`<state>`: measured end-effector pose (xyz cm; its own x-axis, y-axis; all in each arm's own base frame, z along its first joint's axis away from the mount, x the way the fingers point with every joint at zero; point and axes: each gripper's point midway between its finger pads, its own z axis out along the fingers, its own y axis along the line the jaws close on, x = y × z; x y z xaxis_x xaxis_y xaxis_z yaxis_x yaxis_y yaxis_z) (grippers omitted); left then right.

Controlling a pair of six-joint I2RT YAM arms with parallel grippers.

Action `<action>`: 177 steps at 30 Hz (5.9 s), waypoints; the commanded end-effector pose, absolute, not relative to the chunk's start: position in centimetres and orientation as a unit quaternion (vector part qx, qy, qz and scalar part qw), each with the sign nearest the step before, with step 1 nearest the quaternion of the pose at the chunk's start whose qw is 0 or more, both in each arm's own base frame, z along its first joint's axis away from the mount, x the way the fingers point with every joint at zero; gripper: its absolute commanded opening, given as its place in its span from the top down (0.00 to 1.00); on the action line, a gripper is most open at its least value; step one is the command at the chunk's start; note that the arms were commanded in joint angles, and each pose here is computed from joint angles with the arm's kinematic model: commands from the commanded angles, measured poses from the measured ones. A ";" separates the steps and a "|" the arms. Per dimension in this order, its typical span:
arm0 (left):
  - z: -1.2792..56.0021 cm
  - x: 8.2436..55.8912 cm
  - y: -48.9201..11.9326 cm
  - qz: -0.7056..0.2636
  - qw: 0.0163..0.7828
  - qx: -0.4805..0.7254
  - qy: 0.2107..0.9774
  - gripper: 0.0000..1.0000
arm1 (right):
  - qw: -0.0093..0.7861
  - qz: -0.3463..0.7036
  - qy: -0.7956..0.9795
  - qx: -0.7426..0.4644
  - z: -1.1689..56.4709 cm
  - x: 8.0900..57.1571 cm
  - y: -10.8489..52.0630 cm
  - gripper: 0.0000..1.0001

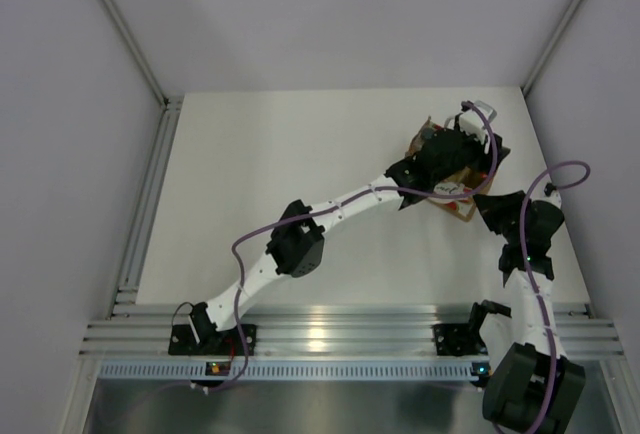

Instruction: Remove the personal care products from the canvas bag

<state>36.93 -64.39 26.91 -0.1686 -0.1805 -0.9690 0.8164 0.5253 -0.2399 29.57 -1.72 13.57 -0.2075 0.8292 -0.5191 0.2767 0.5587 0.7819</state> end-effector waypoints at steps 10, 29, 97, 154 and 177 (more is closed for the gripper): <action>26.0 36.0 -66.0 -0.452 0.582 0.247 0.629 0.35 | 0.463 0.234 0.749 0.412 10.8 28.2 -2.9 0.99; 21.5 36.7 -66.5 -0.414 0.582 0.263 0.648 0.63 | 0.465 0.244 0.746 0.410 11.2 28.2 -2.6 0.99; 44.1 29.2 -63.6 -0.480 0.692 0.222 0.492 1.00 | 0.455 0.207 0.743 0.444 9.9 28.9 -4.4 0.00; 54.6 28.0 -58.0 -0.507 0.739 0.157 0.415 1.00 | 0.450 0.194 0.743 0.456 8.8 28.2 -4.8 0.00; 60.4 28.1 -52.6 -0.481 0.769 0.146 0.395 1.00 | 0.452 0.187 0.743 0.456 8.6 28.5 -5.2 0.01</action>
<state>31.76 -60.92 43.36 0.0509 -0.3203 -0.9460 0.8285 0.5425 -0.1391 28.98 -3.31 9.57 -0.2058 0.8596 -0.4676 0.4428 0.5079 0.7388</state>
